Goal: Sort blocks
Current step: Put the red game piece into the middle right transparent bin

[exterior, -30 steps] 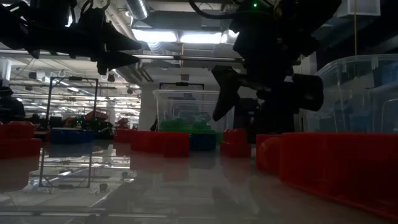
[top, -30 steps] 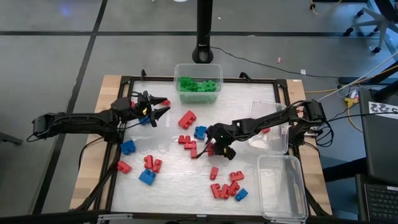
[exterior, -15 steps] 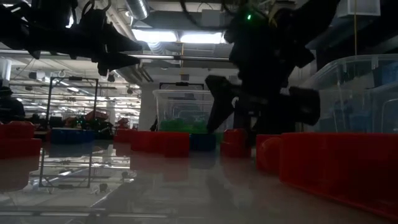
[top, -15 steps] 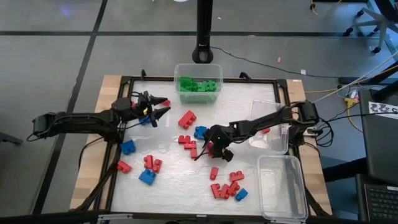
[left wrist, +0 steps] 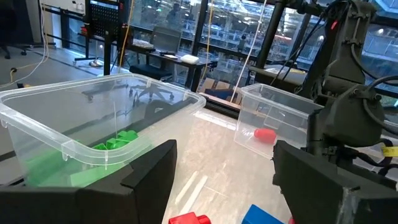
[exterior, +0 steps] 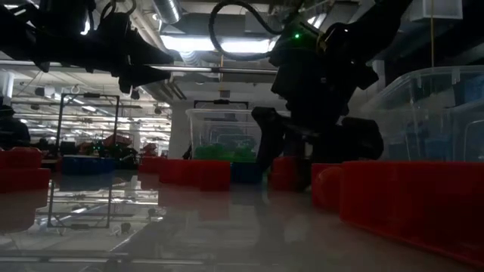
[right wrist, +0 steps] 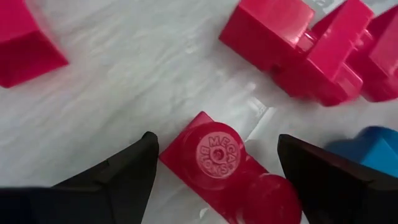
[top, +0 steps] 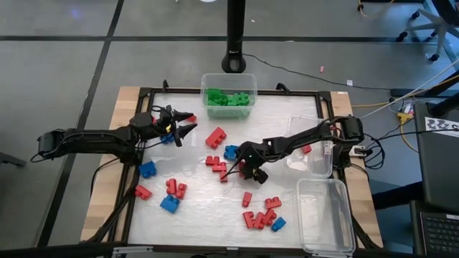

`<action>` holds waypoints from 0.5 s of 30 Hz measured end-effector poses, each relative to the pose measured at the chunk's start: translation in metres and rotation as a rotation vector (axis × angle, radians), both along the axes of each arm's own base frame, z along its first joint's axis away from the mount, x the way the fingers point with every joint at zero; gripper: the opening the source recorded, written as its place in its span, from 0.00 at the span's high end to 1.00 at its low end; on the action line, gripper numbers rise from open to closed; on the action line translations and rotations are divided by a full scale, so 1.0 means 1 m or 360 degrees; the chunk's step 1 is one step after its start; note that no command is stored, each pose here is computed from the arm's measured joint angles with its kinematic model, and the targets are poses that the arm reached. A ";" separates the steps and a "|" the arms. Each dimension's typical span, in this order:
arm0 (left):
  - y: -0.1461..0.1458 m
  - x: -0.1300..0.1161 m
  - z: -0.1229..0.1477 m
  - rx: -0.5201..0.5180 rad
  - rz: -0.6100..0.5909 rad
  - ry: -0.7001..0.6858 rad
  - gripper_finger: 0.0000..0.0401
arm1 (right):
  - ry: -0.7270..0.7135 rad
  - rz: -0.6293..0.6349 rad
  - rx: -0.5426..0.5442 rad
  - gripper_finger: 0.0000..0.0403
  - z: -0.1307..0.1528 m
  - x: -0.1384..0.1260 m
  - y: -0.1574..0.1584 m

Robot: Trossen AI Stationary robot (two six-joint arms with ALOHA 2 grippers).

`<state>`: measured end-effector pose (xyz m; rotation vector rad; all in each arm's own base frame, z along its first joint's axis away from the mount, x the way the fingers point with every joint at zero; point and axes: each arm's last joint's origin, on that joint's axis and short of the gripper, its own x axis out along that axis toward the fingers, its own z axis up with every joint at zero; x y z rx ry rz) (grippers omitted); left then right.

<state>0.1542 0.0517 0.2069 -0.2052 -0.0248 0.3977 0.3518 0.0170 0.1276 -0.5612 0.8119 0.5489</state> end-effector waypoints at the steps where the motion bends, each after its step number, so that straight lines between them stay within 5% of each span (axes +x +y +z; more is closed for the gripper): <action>1: 0.000 0.000 0.000 0.0000 -0.0001 0.0000 0.37 | -0.0002 -0.0013 -0.0018 0.19 0.000 0.000 0.000; 15: 0.000 0.000 0.000 0.0001 0.0004 -0.0003 0.37 | -0.0121 -0.0385 -0.0182 0.19 0.017 0.013 -0.007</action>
